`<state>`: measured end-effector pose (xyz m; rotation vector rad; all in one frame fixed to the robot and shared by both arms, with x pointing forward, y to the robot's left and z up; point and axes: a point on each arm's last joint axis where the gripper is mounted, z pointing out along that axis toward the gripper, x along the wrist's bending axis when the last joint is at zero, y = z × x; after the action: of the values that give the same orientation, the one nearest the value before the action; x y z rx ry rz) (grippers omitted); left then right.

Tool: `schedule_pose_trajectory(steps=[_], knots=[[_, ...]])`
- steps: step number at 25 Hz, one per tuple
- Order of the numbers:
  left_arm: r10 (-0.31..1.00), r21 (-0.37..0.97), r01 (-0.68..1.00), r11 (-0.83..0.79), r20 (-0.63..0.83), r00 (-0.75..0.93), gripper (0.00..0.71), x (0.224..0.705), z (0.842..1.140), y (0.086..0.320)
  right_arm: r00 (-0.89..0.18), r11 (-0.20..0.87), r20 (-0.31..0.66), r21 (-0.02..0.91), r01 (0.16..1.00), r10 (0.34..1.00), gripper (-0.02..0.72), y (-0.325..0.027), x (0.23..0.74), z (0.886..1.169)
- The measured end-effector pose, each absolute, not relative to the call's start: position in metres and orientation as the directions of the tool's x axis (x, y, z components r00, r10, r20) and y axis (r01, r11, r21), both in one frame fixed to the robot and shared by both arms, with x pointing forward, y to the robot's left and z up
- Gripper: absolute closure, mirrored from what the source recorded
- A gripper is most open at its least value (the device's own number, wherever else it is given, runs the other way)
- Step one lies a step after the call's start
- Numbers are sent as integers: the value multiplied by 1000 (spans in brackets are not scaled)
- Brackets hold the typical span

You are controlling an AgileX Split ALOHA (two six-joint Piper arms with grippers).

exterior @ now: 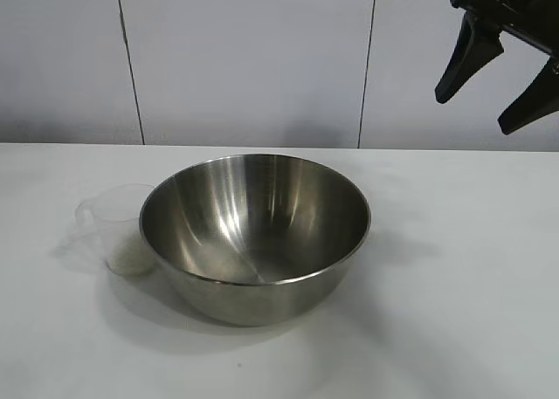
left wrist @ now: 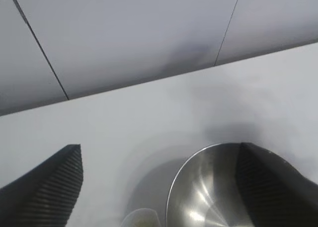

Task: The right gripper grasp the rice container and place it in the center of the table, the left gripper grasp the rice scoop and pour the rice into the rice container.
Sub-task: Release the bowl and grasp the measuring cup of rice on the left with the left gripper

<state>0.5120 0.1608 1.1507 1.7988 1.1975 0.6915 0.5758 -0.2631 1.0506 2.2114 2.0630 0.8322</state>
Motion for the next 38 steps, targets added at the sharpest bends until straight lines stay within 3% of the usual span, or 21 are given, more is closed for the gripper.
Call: schedule_pose_trajectory(steps=[4,10,15,21,28,36,38], knots=[[900,932,335,-140,-21,435,105,481,1126,173,-6,-135,371,352,926,929,210,-263,576,1051],[865,963,244,-118,-21,502,105,448,1061,184,-6,-135,371,352,926,929,210,-263,576,1051],[871,937,289,-197,32,491,111,436,1013,201,-6,-134,370,353,926,929,210,-263,576,1051],[932,913,369,-172,30,361,139,439,992,235,-6,-134,370,351,927,929,210,-263,576,1050],[932,919,361,-160,20,363,141,443,978,235,-6,-134,370,352,926,929,210,-263,576,1051],[947,956,292,12,-104,303,141,442,917,237,-6,-134,370,352,926,929,210,-263,576,1051],[958,934,356,13,-113,263,141,440,896,240,-6,-134,370,352,926,929,210,-263,576,1051]])
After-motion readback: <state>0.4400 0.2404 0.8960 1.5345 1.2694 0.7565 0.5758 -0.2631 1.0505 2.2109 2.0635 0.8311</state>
